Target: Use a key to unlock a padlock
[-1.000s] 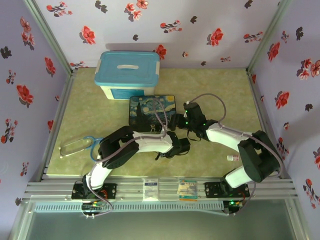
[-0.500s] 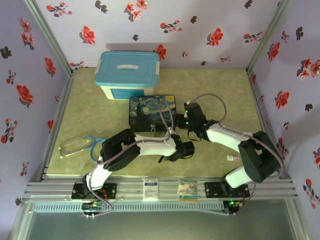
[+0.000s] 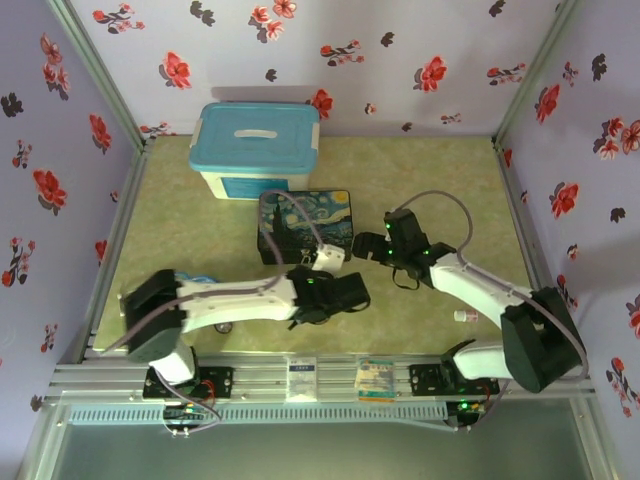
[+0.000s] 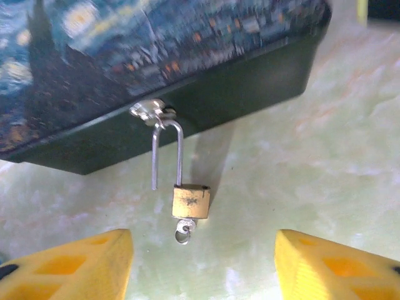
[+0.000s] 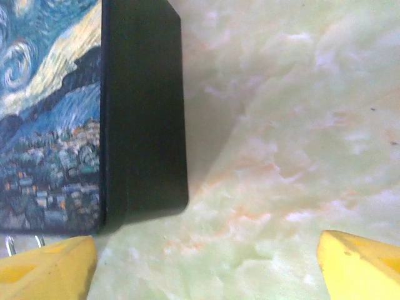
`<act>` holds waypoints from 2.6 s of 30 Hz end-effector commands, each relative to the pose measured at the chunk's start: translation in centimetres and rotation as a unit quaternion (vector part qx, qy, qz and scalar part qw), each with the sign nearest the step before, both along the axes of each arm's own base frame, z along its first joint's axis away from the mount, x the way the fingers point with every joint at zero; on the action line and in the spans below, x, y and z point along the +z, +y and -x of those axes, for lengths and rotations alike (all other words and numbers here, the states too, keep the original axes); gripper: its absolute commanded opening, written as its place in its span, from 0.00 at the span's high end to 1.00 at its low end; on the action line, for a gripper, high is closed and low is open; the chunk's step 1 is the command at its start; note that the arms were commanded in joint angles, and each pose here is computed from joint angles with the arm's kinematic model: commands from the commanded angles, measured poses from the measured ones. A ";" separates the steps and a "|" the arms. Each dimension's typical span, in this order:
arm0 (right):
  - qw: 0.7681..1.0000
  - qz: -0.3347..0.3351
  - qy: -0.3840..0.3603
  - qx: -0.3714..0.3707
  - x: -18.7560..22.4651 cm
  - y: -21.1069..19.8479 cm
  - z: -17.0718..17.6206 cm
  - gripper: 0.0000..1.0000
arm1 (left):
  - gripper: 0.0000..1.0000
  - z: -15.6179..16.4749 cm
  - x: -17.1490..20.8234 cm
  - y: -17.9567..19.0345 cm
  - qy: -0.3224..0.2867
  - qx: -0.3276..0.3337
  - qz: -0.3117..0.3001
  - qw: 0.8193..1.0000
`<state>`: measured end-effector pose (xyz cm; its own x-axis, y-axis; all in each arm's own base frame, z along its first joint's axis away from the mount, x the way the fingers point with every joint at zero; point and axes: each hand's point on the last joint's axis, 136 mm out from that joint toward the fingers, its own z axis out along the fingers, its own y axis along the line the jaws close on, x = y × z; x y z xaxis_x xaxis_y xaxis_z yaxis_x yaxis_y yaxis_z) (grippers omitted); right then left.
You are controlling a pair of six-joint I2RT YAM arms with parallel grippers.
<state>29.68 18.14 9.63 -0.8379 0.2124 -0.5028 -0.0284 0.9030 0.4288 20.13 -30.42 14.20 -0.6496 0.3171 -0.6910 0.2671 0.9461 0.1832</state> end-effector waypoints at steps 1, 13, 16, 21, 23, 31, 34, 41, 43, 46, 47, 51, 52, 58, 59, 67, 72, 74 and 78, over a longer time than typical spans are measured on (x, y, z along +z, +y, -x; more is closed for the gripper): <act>0.999 0.014 0.029 -0.008 -0.5 -1.5 2.2 0.03 | 0.24 0.0 1.0 0.5 -0.002 -0.013 0.054 0.998; 0.998 0.018 0.053 0.027 -0.6 6.5 7.8 0.04 | 0.12 -1.8 1.2 7.7 0.002 0.071 0.301 0.951; 0.998 0.030 0.061 0.013 -1.0 8.6 7.8 0.05 | 0.13 -2.2 0.8 9.5 -0.004 0.097 0.316 0.944; 0.998 -0.045 0.048 -0.006 -0.2 12.4 7.2 0.09 | 0.14 -2.4 0.2 11.2 -0.024 0.124 0.356 0.926; 0.998 -0.034 0.055 -0.008 -0.7 12.9 6.9 0.12 | 0.15 -2.5 0.1 11.8 -0.030 0.132 0.378 0.916; 0.995 -0.051 0.088 -0.019 -3.1 15.1 7.0 0.18 | 0.15 -2.4 -1.4 12.5 -0.025 0.152 0.392 0.907; 0.993 -0.066 0.093 -0.029 -3.6 15.7 6.8 0.20 | 0.15 -2.4 -1.8 12.5 -0.027 0.157 0.414 0.897; 0.993 -0.054 0.091 -0.046 -4.8 16.0 6.3 0.24 | 0.15 -2.3 -2.7 12.8 -0.023 0.165 0.414 0.895; 0.993 -0.054 0.090 -0.046 -4.9 16.3 6.3 0.24 | 0.15 -2.3 -2.5 12.7 -0.024 0.165 0.419 0.893; 0.993 -0.047 0.099 -0.047 -5.4 16.5 6.4 0.24 | 0.15 -2.1 -3.6 13.2 -0.020 0.170 0.412 0.895; 0.993 -0.049 0.100 -0.047 -5.5 16.6 6.4 0.26 | 0.15 -2.1 -3.8 13.3 -0.020 0.171 0.411 0.895; 0.993 -0.047 0.095 -0.051 -5.9 16.6 6.2 0.31 | 0.15 -2.0 -4.2 13.4 -0.019 0.173 0.412 0.894; 0.993 -0.043 0.095 -0.050 -6.0 16.6 6.2 0.32 | 0.15 -2.0 -4.2 13.5 -0.020 0.174 0.411 0.895; 0.993 -0.037 0.103 -0.047 -7.0 16.8 6.3 0.39 | 0.15 -1.9 -4.3 13.8 -0.020 0.176 0.412 0.894; 0.993 -0.035 0.103 -0.048 -7.2 16.7 6.3 0.40 | 0.15 -1.9 -4.4 13.8 -0.019 0.176 0.412 0.894; 0.994 -0.036 0.100 -0.041 -7.3 17.5 5.9 0.43 | 0.15 -1.8 -4.7 14.0 -0.018 0.179 0.411 0.894; 0.995 -0.035 0.092 -0.034 -7.4 17.7 5.7 0.45 | 0.15 -1.7 -4.9 14.1 -0.017 0.181 0.410 0.894; 0.995 -0.039 0.086 -0.024 -7.4 17.7 5.8 0.44 | 0.15 -1.7 -5.0 14.2 -0.016 0.182 0.409 0.894; 0.996 -0.044 0.082 0.000 -7.9 17.8 6.0 0.44 | 0.14 -1.6 -5.2 14.2 -0.015 0.183 0.409 0.894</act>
<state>23.80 35.42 2.93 -0.8996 0.2936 -0.3233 0.0993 0.8584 0.5032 21.67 -16.70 9.32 -0.5968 -0.5160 -0.6145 -0.0644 0.7942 -0.6042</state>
